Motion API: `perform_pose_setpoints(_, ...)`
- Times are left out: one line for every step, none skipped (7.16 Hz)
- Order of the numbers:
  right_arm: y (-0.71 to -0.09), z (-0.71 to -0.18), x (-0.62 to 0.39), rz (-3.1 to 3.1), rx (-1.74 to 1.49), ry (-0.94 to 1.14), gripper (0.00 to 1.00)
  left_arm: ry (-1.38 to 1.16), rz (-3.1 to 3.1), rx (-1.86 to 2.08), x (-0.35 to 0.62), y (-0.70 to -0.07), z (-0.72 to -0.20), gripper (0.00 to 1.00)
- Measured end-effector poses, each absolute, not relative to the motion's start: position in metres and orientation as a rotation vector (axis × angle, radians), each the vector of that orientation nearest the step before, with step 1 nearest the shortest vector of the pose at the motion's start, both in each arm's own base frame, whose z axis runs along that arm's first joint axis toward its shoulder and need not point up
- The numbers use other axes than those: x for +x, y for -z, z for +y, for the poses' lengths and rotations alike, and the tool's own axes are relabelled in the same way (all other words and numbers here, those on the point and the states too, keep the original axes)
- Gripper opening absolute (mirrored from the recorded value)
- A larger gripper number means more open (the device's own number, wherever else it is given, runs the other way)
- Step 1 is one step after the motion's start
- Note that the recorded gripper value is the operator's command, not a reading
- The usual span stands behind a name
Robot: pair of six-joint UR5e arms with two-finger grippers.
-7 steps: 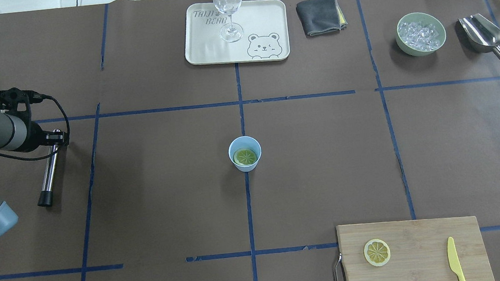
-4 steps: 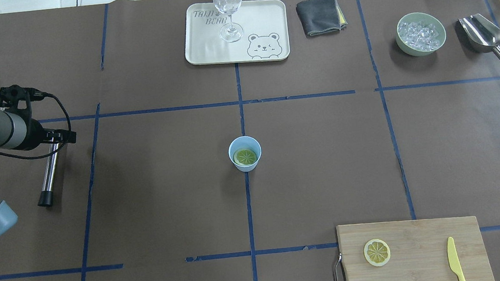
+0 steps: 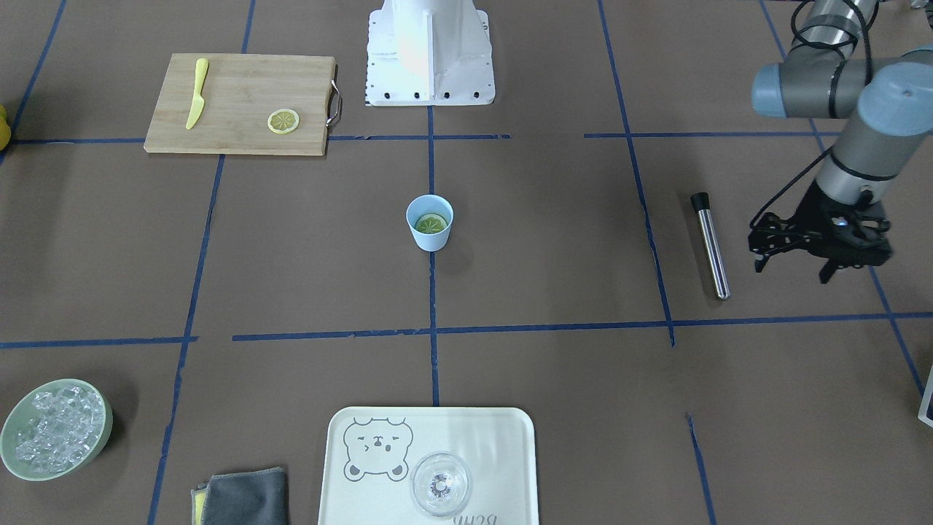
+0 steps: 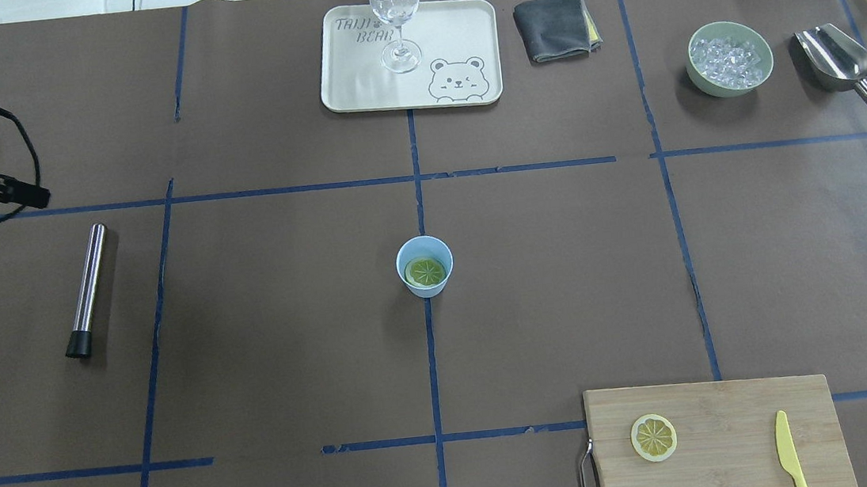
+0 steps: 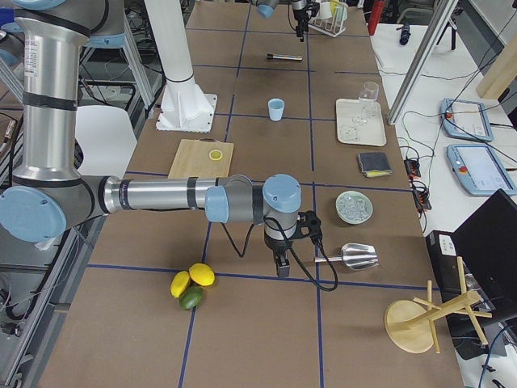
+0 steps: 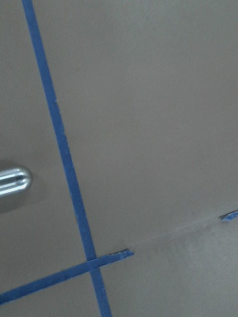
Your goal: Squeeze lemon into cup
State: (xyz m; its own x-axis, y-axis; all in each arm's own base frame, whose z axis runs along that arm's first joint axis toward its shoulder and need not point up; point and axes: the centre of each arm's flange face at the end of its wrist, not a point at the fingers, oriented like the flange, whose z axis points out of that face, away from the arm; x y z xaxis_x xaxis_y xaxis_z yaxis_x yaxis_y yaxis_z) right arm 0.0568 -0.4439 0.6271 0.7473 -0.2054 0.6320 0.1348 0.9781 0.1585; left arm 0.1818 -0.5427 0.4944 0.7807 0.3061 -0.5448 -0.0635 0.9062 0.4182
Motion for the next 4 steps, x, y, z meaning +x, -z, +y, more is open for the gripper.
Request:
perform_pose_setpoints(-0.628,-0.444,0.057,-0.703,0.104,0.186,1.0,-0.19,0.634,0.368,0.122,-0.502,-0.556,1.0)
perform_pose_setpoints(-0.628,-0.444,0.057,-0.703,0.103,0.186,1.0,-0.173,0.642,0.338,0.069,-0.515,-0.559,1.0)
perform_pose_setpoints(-0.629,-0.443,0.057,-0.705,0.102,0.188,1.0,-0.202,0.632,0.322,0.027,-0.542,-0.553,1.0)
perform_pose_setpoints(-0.63,-0.442,0.057,-0.714,0.102,0.187,1.0,-0.236,0.619,0.298,-0.001,-0.575,-0.547,1.0)
